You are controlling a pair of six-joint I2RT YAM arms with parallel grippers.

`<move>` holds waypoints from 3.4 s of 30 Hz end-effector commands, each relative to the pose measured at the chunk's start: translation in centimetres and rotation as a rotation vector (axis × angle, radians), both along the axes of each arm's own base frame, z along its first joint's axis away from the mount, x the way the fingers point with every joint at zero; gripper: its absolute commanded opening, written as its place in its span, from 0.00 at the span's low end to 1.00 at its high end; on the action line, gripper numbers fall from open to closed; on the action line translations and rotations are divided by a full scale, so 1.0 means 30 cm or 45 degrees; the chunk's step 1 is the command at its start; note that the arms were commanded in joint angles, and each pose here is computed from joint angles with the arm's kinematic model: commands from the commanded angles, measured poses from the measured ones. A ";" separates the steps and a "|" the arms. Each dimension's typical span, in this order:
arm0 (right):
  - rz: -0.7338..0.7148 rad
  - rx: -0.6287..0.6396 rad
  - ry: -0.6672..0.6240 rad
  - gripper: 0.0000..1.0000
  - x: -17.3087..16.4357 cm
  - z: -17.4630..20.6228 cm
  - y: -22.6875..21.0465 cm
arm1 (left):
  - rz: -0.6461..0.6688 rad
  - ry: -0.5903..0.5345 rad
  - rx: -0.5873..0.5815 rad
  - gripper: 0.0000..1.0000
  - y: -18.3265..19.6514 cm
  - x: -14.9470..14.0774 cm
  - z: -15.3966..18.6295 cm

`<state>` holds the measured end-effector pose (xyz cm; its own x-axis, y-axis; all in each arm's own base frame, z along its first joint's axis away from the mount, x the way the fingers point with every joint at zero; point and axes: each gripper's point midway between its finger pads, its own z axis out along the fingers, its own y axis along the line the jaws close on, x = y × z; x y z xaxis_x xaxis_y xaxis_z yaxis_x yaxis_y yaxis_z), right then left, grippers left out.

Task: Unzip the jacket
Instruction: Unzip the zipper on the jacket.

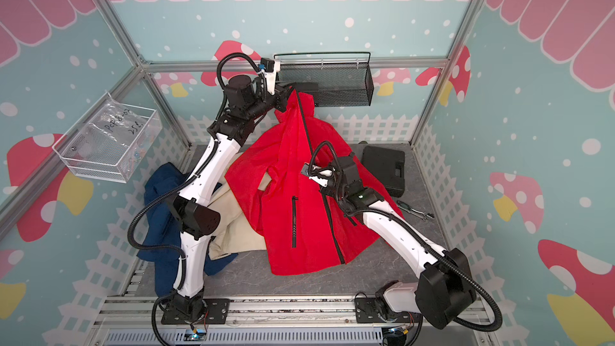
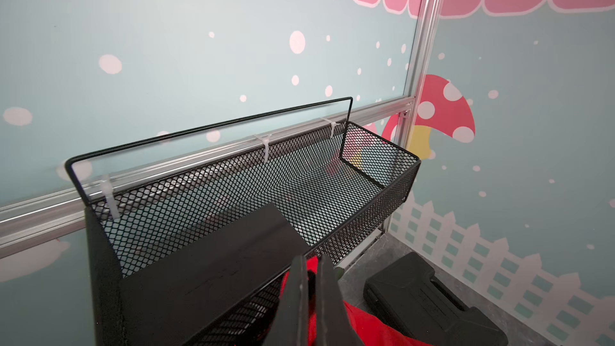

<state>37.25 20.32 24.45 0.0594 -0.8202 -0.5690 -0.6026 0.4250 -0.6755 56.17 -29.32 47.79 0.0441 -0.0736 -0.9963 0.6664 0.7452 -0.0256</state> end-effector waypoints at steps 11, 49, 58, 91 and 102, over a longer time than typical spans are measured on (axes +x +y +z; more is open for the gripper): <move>-0.021 -0.251 0.129 0.00 -0.147 -0.167 -0.073 | 0.135 -0.221 -0.198 0.00 0.176 0.070 0.171; -0.016 -0.548 0.553 0.00 -0.446 -0.410 -0.135 | 0.159 -0.124 -0.227 0.00 0.270 0.176 0.054; 0.049 -0.579 0.577 0.00 -0.483 -0.434 -0.138 | 0.247 -0.036 -0.211 0.00 0.327 0.256 -0.049; 0.178 -0.612 0.620 0.00 -0.704 -0.546 -0.218 | 0.432 0.055 -0.317 0.00 0.558 0.418 -0.209; 0.033 -0.354 0.454 0.27 -0.629 -0.401 -0.185 | 0.382 0.076 -0.363 0.16 0.565 0.395 -0.218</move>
